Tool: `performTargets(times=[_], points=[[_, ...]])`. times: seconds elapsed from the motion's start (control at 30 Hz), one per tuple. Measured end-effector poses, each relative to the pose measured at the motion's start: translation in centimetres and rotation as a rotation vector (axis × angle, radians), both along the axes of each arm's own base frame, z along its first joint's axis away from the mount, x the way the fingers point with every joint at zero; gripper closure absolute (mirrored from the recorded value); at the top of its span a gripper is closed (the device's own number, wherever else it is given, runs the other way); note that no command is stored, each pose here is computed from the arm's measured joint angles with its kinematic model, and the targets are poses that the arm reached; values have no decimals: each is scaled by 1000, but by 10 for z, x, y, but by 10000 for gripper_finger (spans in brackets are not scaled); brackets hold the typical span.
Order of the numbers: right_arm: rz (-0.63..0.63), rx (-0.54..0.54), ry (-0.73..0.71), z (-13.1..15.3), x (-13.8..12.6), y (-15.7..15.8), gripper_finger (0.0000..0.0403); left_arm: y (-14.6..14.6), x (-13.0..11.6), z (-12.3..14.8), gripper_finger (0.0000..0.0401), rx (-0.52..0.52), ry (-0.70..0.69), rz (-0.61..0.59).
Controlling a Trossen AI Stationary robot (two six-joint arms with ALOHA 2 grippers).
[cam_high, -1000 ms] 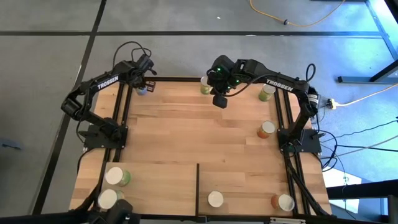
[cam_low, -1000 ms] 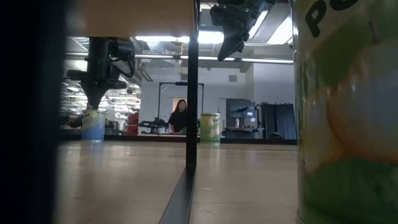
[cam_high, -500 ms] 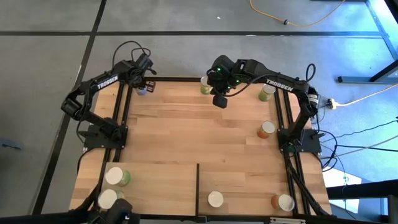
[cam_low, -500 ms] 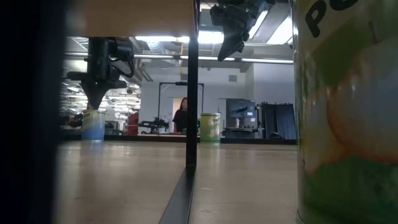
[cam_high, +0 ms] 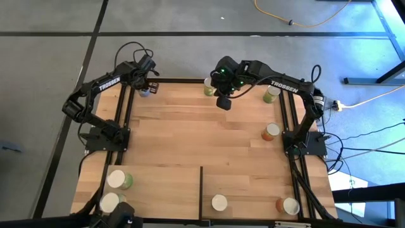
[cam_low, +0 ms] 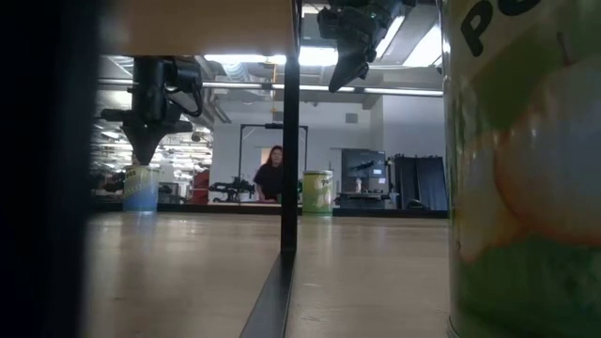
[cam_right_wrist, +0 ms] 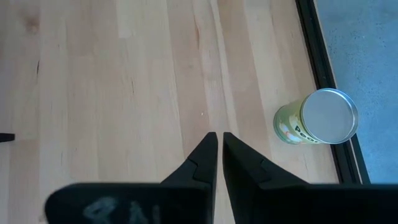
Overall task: Pick and place cans onto a shelf
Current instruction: Put the canned peaches on the shelf
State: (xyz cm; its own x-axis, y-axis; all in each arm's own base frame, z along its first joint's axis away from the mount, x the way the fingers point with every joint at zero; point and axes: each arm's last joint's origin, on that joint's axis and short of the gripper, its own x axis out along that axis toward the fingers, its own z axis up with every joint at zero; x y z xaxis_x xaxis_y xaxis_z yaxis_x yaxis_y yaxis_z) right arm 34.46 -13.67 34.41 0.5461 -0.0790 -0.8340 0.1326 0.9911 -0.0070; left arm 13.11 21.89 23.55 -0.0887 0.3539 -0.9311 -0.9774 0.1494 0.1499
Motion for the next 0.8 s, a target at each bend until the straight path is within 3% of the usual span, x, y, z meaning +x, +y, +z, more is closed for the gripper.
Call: performTargets(times=[0.2,0.33,0.7,0.8], points=[[0,-1,0,0,0,0,374,-1,1,0,348,-7,3,-24],[0,-7,-15,1,1,0,374,-9,5,9,348,-25,-73,-68],[-2,-43,-102,6,8,-3,374,-42,16,78,348,56,-151,-195],[-57,-73,-88,5,6,-10,374,-49,15,92,348,91,-178,-212]])
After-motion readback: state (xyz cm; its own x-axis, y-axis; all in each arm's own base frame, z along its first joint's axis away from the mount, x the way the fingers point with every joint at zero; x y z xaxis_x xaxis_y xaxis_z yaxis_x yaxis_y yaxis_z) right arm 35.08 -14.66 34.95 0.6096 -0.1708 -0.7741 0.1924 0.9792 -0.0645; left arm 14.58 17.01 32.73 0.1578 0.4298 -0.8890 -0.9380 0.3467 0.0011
